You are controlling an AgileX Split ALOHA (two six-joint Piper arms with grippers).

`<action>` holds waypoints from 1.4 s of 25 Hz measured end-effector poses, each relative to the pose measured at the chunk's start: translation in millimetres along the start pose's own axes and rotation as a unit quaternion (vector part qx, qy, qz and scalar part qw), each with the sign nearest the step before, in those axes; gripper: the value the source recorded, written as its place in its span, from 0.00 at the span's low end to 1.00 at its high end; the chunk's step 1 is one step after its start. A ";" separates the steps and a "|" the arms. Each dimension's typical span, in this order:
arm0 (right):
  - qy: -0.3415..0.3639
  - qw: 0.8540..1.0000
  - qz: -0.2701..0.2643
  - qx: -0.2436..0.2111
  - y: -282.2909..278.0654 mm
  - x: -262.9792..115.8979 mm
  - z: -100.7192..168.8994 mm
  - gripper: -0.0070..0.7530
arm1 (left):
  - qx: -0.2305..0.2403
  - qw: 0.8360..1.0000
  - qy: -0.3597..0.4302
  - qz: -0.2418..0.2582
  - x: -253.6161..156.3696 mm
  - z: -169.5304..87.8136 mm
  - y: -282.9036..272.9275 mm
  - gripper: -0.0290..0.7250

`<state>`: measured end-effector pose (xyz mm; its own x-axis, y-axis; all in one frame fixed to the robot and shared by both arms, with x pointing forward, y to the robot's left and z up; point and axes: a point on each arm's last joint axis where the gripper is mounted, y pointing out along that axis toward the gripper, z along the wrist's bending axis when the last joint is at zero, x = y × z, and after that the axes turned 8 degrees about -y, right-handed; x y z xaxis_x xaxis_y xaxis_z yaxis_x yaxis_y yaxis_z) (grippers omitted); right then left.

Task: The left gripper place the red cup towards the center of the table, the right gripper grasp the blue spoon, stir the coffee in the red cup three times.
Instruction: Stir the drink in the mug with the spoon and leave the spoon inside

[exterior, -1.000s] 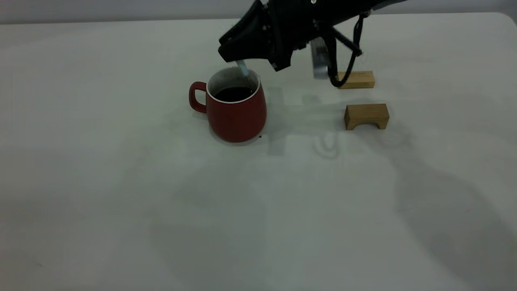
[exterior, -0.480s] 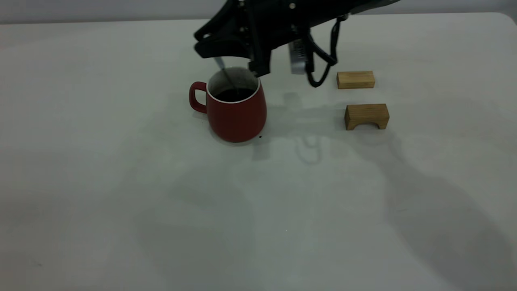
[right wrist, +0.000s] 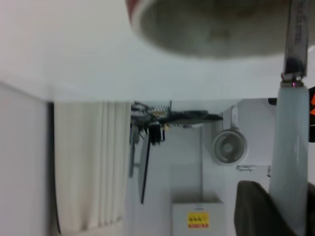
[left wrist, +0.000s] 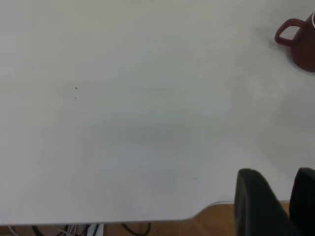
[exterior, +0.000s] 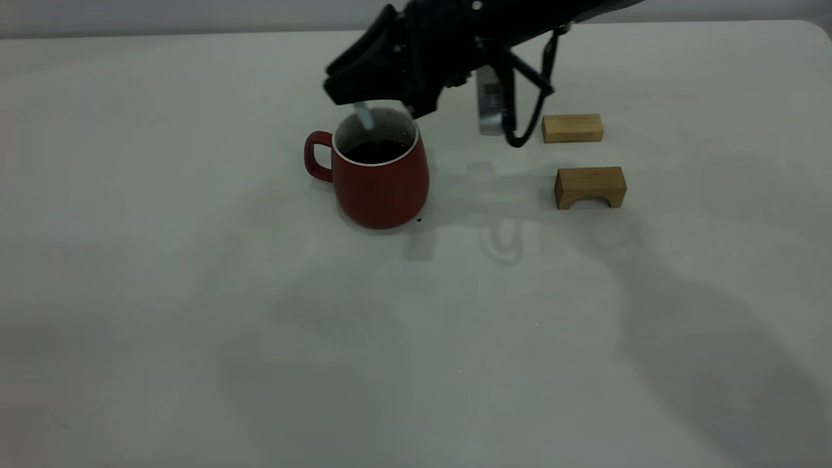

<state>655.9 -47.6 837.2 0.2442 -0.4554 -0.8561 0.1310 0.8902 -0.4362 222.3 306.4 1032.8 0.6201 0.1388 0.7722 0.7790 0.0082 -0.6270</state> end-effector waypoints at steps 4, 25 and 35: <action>-0.079 0.997 0.010 0.015 1.1 -2.8 2.1 0.20 | 0.000 1.000 0.000 0.000 0.0 0.0 0.0 0.36; -0.189 0.981 -0.001 -0.049 -10.1 8.2 -4.2 0.20 | 0.000 1.000 0.001 0.000 0.0 0.0 0.0 0.36; -0.201 0.977 0.000 -0.065 -10.8 7.8 -6.7 0.47 | 0.000 1.000 0.001 0.000 0.0 0.0 0.0 0.36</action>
<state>650.0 -60.7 833.3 0.6054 -0.3984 -0.6891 0.0145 0.8711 -0.4908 222.3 306.4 1032.8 0.6203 0.1371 0.7723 0.7790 0.0082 -0.6270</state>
